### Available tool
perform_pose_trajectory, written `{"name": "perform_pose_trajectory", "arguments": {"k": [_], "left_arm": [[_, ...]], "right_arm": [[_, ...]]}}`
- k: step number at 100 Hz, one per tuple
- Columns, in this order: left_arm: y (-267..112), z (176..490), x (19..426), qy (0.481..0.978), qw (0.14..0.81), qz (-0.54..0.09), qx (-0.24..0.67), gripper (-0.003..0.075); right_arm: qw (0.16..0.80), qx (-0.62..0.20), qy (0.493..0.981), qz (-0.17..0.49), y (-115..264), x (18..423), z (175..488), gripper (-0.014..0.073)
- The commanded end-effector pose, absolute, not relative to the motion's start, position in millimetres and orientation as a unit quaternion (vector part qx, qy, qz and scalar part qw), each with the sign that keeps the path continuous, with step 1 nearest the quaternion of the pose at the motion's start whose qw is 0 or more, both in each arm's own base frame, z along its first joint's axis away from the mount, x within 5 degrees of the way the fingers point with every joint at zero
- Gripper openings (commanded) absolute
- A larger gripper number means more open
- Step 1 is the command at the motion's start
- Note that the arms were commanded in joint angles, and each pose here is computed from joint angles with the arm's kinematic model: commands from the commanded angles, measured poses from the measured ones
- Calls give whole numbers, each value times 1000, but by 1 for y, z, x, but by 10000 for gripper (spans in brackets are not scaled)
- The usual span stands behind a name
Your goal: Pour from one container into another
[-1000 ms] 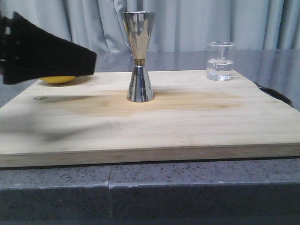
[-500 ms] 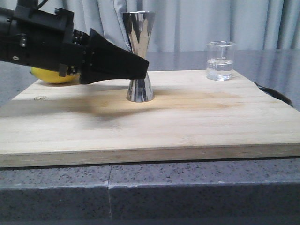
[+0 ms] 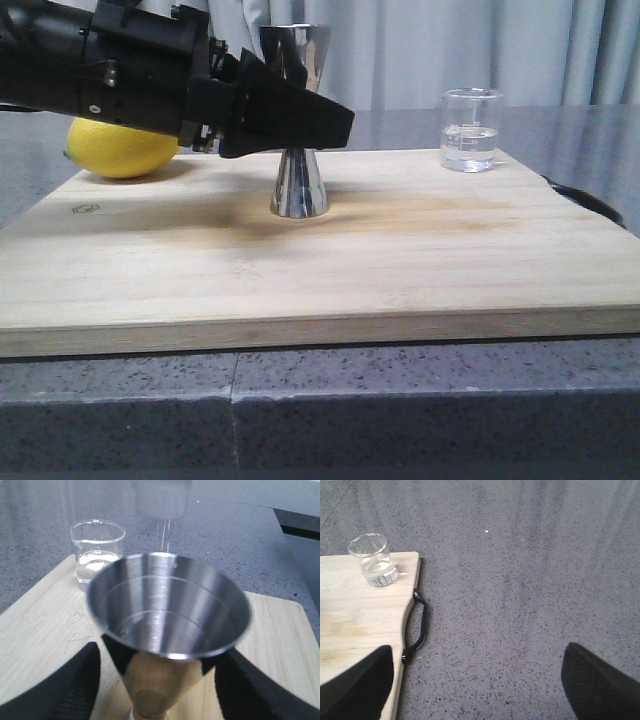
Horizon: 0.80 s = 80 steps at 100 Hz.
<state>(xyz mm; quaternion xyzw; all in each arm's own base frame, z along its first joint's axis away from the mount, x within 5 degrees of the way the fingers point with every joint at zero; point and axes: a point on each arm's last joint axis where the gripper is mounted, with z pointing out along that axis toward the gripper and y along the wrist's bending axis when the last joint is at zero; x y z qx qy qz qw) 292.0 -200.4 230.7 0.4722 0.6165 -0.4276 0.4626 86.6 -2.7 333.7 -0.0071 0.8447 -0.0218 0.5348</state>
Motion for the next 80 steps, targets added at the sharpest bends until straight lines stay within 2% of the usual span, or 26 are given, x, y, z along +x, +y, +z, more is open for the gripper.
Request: {"name": "perform_pose_trajectory", "arguments": {"k": [1,9,21,80], "left_arm": [[-204,260,289,578,499,-458,455,333],[-204,260,289,578,499,-458,455,269],[-204,260,289,577,499,-459,455,221],[-206,271,286,540,505,-488,464,206]], "right_arm": [[571,-10,821,-26,-3,90,349,597],[571,-10,821,-26,-3,90,349,597],[571,-10,821,-26,-3,90,349,597],[570,-10,821,-26,-3,90,349,597]]}}
